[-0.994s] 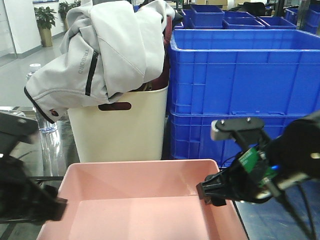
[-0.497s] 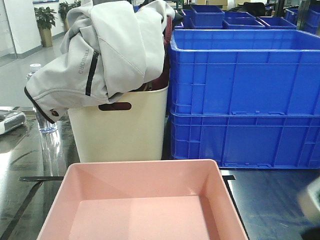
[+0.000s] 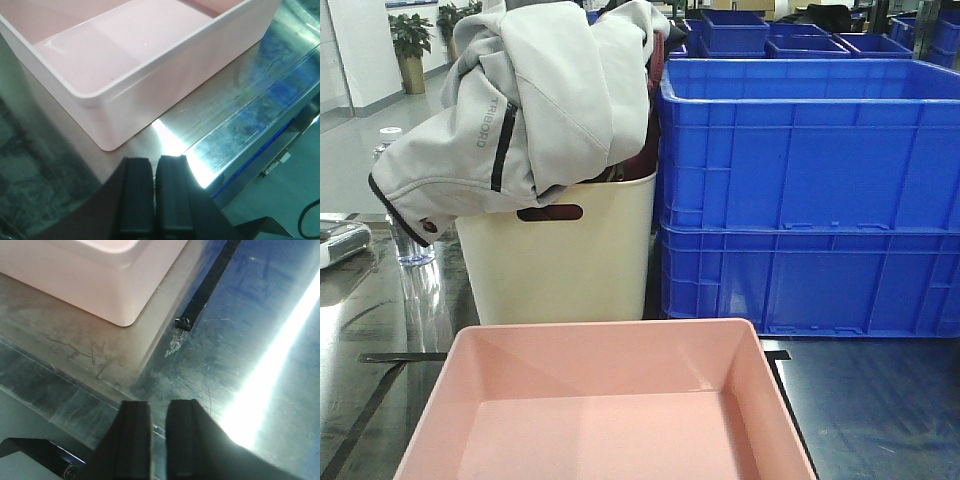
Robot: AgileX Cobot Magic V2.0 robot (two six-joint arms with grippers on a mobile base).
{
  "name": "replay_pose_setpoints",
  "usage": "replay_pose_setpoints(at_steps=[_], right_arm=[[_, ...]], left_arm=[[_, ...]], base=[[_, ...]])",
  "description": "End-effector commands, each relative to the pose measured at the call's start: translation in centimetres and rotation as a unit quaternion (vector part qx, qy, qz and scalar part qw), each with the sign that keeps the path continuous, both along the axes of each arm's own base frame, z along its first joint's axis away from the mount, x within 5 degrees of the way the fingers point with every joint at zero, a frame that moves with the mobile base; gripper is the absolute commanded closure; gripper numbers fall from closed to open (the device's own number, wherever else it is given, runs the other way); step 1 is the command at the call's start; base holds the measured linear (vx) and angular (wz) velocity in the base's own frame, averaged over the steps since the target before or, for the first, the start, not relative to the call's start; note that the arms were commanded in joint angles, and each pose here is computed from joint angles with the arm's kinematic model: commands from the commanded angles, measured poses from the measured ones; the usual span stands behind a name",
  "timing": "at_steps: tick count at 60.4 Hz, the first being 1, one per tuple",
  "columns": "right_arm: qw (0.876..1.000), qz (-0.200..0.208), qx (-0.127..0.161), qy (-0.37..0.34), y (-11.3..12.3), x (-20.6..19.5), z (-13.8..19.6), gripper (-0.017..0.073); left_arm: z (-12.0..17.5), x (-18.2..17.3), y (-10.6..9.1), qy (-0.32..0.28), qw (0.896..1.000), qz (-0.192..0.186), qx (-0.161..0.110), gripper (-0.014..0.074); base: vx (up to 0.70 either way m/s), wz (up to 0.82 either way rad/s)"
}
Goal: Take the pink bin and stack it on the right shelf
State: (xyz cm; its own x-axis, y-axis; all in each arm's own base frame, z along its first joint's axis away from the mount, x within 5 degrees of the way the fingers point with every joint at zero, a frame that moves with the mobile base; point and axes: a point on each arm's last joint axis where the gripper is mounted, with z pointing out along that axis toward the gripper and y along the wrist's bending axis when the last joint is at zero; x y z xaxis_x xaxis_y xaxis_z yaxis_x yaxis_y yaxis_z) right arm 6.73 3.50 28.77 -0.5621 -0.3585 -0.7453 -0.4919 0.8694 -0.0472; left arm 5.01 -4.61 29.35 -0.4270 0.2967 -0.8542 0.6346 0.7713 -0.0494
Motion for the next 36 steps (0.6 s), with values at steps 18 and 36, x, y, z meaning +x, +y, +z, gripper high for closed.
replay_pose_setpoints(at_steps=[18, 36], right_arm=[[0.999, 0.003, 0.006, -0.032, 0.1, 0.3, 1.0, 0.0573], [0.999, 0.003, 0.006, -0.032, 0.1, 0.3, 1.0, 0.0571]], left_arm=[[1.3, 0.0, -0.1, -0.04, 0.998, 0.003, -0.039, 0.0573], [-1.9, -0.9, 3.4, -0.2, 0.953, 0.225, -0.036, 0.0573]], base=[[0.0, 0.0], [0.0, 0.0]])
